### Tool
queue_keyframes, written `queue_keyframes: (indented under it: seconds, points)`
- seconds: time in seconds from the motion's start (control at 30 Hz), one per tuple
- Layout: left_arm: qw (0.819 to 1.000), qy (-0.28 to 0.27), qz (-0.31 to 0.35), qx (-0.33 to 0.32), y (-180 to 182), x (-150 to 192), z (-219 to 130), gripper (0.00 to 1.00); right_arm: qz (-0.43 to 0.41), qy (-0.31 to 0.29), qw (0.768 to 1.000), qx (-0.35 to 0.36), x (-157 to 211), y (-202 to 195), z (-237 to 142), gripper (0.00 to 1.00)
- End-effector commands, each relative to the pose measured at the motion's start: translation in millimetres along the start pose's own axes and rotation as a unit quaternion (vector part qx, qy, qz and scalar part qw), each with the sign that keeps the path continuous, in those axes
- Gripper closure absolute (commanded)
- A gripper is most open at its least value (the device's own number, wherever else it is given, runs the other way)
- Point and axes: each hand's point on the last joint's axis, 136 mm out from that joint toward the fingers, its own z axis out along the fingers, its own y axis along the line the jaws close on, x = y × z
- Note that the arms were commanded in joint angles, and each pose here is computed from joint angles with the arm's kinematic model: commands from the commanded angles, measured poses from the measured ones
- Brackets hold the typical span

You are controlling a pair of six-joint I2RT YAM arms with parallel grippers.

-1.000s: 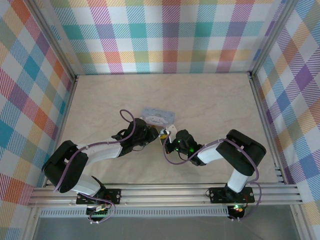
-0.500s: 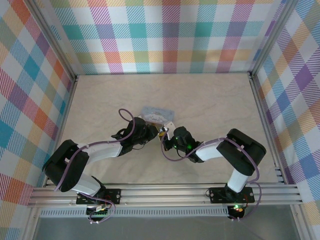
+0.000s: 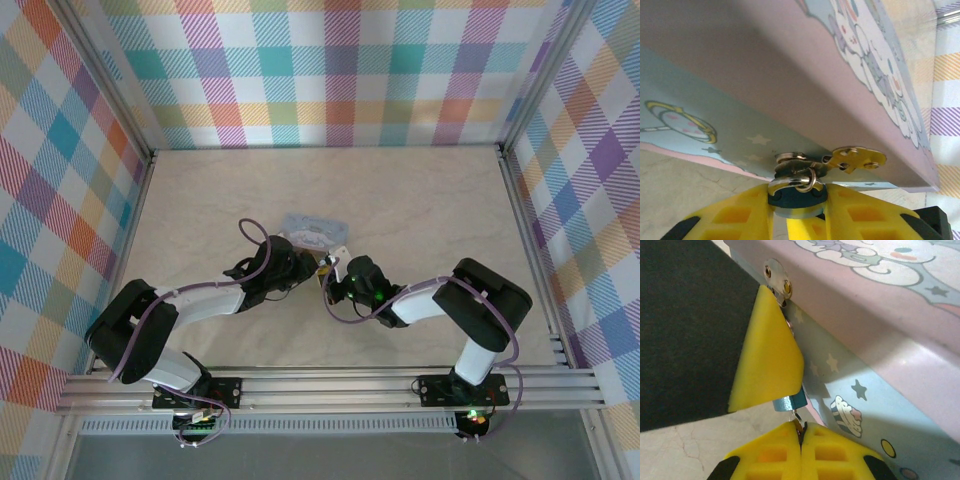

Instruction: Unlock the padlock with the key

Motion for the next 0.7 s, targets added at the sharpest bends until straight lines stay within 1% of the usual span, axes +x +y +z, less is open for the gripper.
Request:
queue_keyframes:
  seconds: [0.0, 0.27, 0.37, 0.47, 0.5, 0.67]
  points:
    - [0.999, 0.014, 0.015, 0.028, -21, 6, -11, 0.65, 0.025, -0.016, 1.000, 0.001, -7, 1, -4, 1.00]
    - [0.999, -0.008, 0.023, 0.025, -25, -6, -30, 0.43, 0.058, 0.034, 0.998, -0.012, 13, 6, 5, 1.00]
    - [1.000, -0.017, 0.014, 0.011, -17, -11, -40, 0.37, 0.080, 0.055, 0.995, -0.025, 18, 11, 7, 1.00]
    - [1.000, -0.020, -0.007, 0.013, -9, -13, -45, 0.34, 0.102, 0.069, 0.992, -0.029, 22, 14, 7, 1.00]
    - [1.000, -0.021, -0.014, 0.019, -8, -13, -47, 0.34, 0.110, 0.085, 0.990, -0.026, 28, 13, 6, 1.00]
    - [0.998, -0.018, -0.051, 0.043, -1, -12, -47, 0.36, 0.153, 0.103, 0.982, -0.030, 24, 19, 2, 1.00]
